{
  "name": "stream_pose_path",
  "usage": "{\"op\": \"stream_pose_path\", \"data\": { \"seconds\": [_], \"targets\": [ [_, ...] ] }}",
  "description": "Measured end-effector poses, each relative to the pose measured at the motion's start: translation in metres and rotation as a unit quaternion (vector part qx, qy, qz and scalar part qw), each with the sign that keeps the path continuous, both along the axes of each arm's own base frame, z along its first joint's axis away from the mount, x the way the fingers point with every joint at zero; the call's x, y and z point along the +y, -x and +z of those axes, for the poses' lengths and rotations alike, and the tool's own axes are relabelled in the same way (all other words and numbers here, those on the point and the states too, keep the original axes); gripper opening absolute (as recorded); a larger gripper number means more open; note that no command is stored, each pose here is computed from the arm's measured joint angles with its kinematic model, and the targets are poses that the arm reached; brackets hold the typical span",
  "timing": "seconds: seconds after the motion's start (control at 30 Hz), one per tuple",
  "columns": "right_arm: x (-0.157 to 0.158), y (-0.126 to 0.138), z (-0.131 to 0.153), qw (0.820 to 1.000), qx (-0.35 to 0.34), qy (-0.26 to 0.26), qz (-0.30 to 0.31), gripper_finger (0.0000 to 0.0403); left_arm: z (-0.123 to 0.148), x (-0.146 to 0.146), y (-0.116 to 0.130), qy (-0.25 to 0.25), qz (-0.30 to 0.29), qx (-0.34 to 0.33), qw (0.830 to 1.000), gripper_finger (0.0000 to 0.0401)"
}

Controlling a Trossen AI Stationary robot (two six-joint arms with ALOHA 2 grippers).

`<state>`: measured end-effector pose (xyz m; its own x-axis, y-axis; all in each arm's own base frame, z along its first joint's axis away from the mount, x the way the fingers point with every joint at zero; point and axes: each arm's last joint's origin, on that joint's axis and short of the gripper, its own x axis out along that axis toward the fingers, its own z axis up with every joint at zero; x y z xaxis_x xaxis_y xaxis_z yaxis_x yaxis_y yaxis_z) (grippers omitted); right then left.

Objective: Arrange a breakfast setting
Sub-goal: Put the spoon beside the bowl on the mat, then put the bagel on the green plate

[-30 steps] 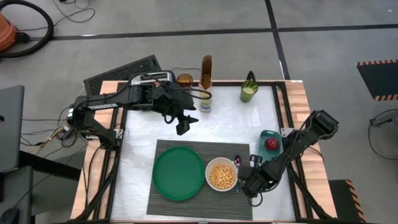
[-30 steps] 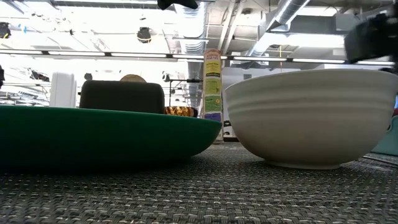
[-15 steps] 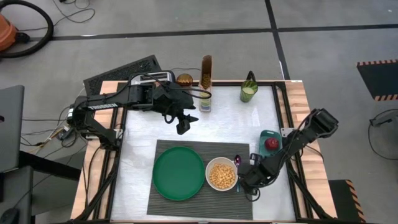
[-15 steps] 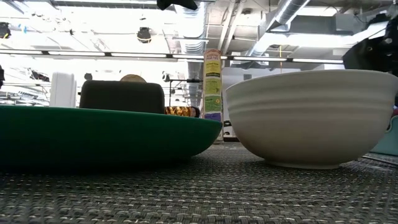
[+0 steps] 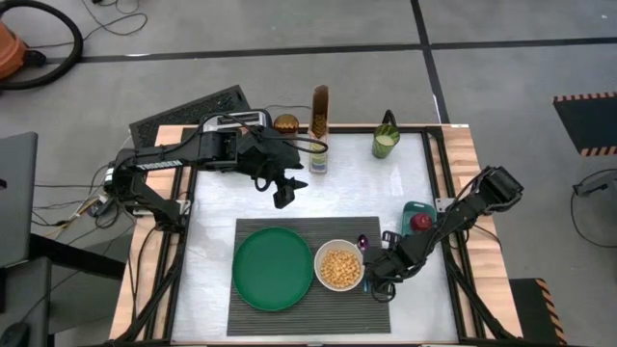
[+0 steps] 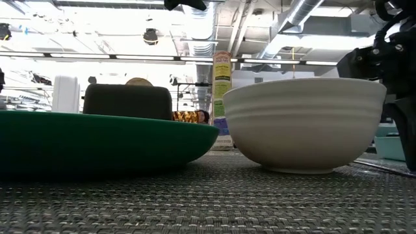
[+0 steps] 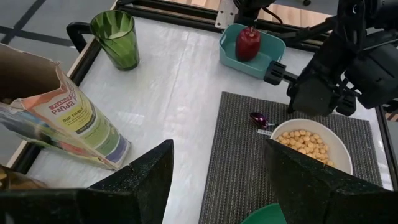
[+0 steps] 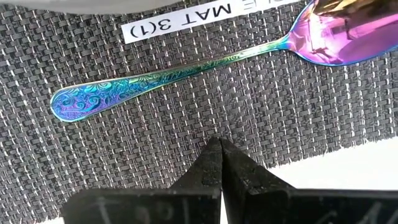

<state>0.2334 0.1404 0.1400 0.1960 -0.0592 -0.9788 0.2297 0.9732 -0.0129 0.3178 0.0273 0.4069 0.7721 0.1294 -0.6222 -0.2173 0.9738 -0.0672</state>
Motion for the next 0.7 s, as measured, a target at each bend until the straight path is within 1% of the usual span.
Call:
{"op": "stream_pose_path", "data": {
  "seconds": [0.1,0.17,0.3,0.4,0.47,0.57,0.63,0.7],
  "targets": [
    [0.000,0.002,0.006,1.000,-0.011,-0.003,-0.004,0.0020,0.000,0.000,0.000,0.000,0.000,0.000,1.000,0.0230],
    [-0.003,0.003,0.016,1.000,-0.025,-0.002,-0.006,0.0035,0.000,0.000,0.000,0.000,0.000,0.000,1.000,0.0230],
    [-0.015,0.011,0.051,0.998,-0.053,-0.011,-0.026,0.0075,0.000,0.000,0.000,0.000,0.000,0.000,1.000,0.0230],
    [-0.028,0.020,0.078,0.996,-0.073,-0.022,-0.043,0.0097,0.001,-0.001,0.000,0.000,-0.019,-0.001,1.000,0.0232],
    [-0.040,0.025,0.099,0.991,-0.109,-0.028,-0.068,0.0112,0.003,-0.002,0.002,0.008,-0.034,-0.007,0.999,0.0237],
    [-0.059,0.032,0.127,0.979,-0.171,-0.033,-0.102,0.0140,0.009,-0.003,0.006,0.015,-0.044,-0.026,0.999,0.0251],
    [-0.073,0.035,0.144,0.969,-0.215,-0.026,-0.120,0.0164,0.014,-0.004,0.011,0.009,-0.046,-0.035,0.998,0.0263],
    [-0.087,0.038,0.159,0.959,-0.252,-0.006,-0.131,0.0191,0.020,-0.003,0.017,-0.001,-0.049,-0.045,0.998,0.0275]
  ]
}}
